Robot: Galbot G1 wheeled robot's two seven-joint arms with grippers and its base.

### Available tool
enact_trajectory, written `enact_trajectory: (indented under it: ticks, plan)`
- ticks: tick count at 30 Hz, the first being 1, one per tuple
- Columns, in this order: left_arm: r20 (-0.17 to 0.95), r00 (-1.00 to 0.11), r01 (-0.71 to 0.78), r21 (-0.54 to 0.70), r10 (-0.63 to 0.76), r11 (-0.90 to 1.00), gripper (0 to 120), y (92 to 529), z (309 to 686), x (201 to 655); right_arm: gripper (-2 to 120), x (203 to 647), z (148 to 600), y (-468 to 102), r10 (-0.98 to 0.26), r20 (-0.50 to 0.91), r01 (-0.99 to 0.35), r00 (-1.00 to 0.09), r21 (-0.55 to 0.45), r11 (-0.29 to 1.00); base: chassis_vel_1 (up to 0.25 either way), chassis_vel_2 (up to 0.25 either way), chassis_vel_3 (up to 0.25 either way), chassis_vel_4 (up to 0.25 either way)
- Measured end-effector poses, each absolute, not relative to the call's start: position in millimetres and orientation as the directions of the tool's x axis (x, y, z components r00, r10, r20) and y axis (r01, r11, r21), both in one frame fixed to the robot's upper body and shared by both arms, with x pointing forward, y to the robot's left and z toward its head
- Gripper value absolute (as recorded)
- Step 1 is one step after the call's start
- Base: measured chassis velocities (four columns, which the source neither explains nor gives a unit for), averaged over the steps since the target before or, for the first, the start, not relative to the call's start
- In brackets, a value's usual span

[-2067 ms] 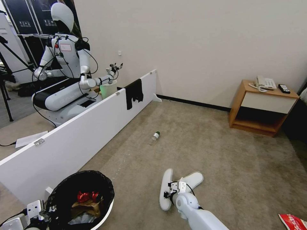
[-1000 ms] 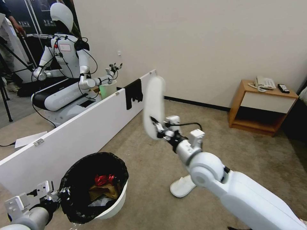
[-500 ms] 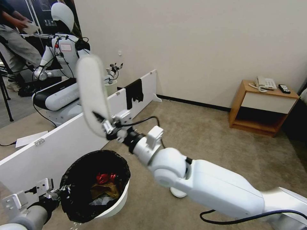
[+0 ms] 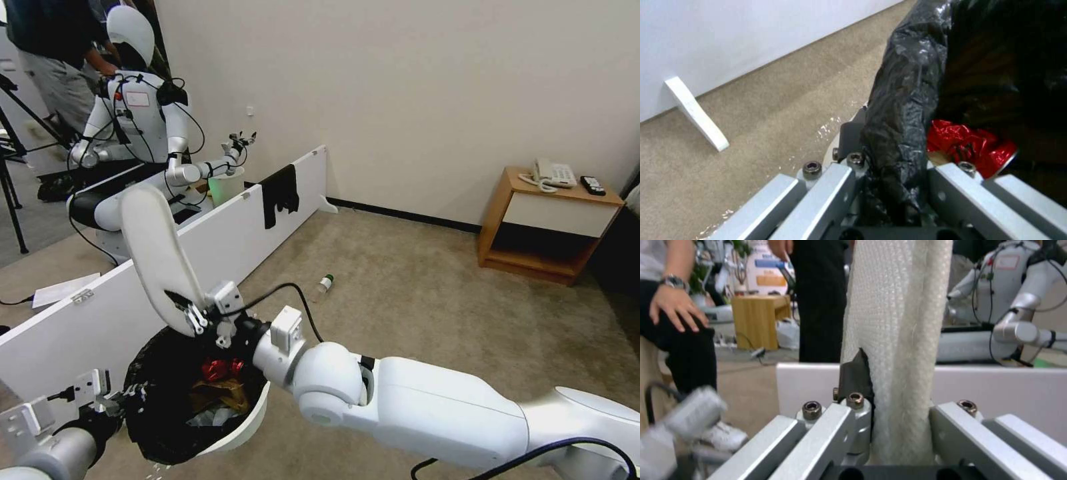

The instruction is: Pick up the trash bin, then pick up the garbage from the floor and place it into the trash bin.

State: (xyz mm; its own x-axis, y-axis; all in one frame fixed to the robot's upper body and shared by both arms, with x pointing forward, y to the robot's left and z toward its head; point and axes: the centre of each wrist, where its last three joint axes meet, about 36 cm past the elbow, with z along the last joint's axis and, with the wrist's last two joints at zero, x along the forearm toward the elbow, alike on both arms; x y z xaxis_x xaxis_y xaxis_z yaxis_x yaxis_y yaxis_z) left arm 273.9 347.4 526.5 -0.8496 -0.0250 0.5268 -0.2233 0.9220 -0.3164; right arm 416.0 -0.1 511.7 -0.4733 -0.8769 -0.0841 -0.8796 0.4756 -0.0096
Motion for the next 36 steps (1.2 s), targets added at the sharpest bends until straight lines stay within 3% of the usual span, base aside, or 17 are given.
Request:
enact_trajectory:
  ticks: [16,36]
  plan:
    - [0.514,-0.857,-0.219,-0.318,-0.026,0.923,2,348.2,532.6,272.1,3,403.6,459.3,-23.9,-0.875,0.038,-0.875,-0.483,-0.032,0.482,0.0,0.0,0.0,0.0]
    - [0.505,-0.863,-0.217,-0.33,-0.023,0.919,2,345.2,534.8,270.2,3,394.5,428.9,17.0,-0.903,0.063,-0.905,-0.425,-0.05,0.422,0.0,0.0,0.0,0.0]
